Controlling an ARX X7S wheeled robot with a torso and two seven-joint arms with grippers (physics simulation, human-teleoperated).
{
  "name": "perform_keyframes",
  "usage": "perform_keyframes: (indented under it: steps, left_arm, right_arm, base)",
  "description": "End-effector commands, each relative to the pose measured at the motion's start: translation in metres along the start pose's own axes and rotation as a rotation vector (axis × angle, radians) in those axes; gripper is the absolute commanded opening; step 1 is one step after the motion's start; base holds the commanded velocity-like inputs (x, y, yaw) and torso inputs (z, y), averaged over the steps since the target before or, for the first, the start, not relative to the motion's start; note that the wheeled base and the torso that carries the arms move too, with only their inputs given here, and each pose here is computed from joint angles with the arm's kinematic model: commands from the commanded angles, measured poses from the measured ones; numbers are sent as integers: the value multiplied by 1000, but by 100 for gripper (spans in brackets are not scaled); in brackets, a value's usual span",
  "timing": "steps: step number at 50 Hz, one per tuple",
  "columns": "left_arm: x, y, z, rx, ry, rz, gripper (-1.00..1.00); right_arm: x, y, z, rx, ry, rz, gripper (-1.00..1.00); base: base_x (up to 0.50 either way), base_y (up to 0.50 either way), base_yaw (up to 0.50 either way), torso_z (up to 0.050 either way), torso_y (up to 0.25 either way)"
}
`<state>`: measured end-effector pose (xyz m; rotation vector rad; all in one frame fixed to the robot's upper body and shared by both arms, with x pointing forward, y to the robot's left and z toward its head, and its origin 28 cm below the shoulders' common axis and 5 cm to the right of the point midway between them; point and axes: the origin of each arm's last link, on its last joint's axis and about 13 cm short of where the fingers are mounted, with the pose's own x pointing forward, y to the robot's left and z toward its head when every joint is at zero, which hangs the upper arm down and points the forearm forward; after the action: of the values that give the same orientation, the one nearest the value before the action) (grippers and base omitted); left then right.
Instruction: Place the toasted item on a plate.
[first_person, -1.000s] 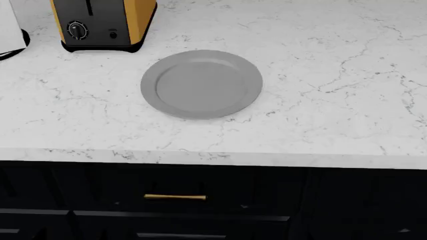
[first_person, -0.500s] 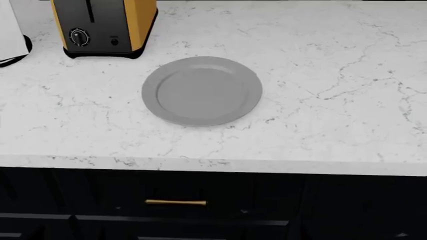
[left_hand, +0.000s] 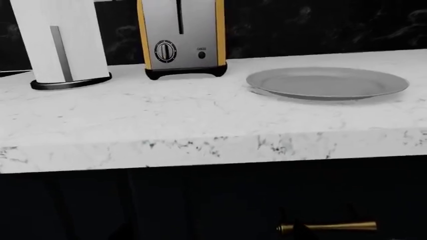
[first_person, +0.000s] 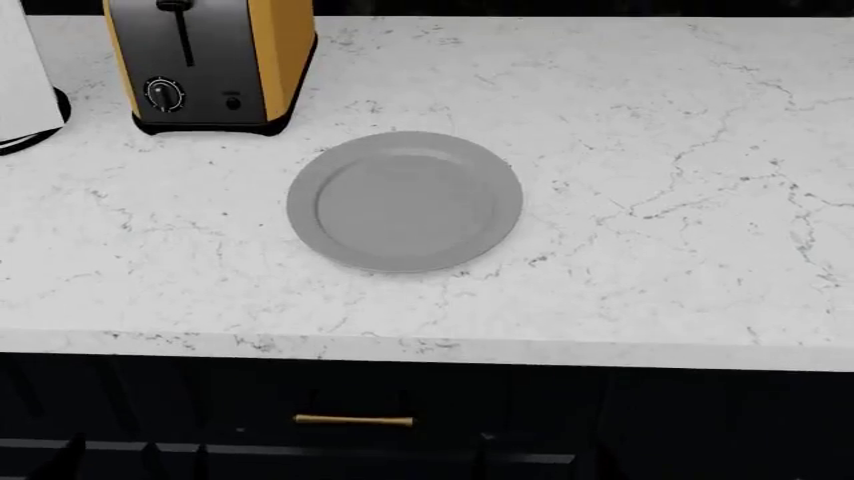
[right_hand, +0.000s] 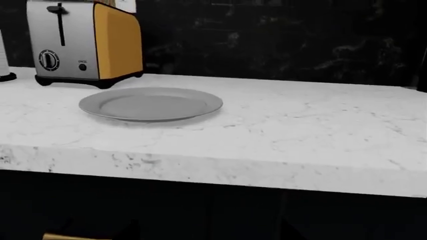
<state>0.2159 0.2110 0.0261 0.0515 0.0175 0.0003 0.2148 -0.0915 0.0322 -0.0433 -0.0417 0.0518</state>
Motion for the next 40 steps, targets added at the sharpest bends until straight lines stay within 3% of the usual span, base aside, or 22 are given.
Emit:
perform_keyframes:
  steps: [1, 12, 13, 16, 17, 40]
  left_arm:
    - [2, 0, 10, 18, -16, -33, 100]
    - [17, 9, 46, 45, -90, -19, 100]
    - [41, 27, 86, 74, -153, 39, 100]
    - [51, 28, 101, 86, -170, 47, 100]
    - [55, 32, 125, 126, -204, 47, 100]
    - [64, 45, 176, 168, -280, 66, 100]
  right_arm:
    - [1, -1, 7, -7, -16, 6, 100]
    - [13, -5, 38, -37, -73, 25, 100]
    - [39, -9, 76, -63, -145, 47, 100]
    - [48, -11, 91, -75, -196, 45, 100]
    - [55, -13, 117, -101, -252, 55, 100]
    - [66, -24, 172, -163, -337, 49, 100]
  base:
    - [0, 0, 0, 50, 12]
    - [0, 0, 0, 50, 9]
    - [0, 0, 0, 0, 0]
    - [0, 0, 0, 0, 0]
    - [0, 0, 0, 0, 0]
    - [0, 0, 0, 0, 0]
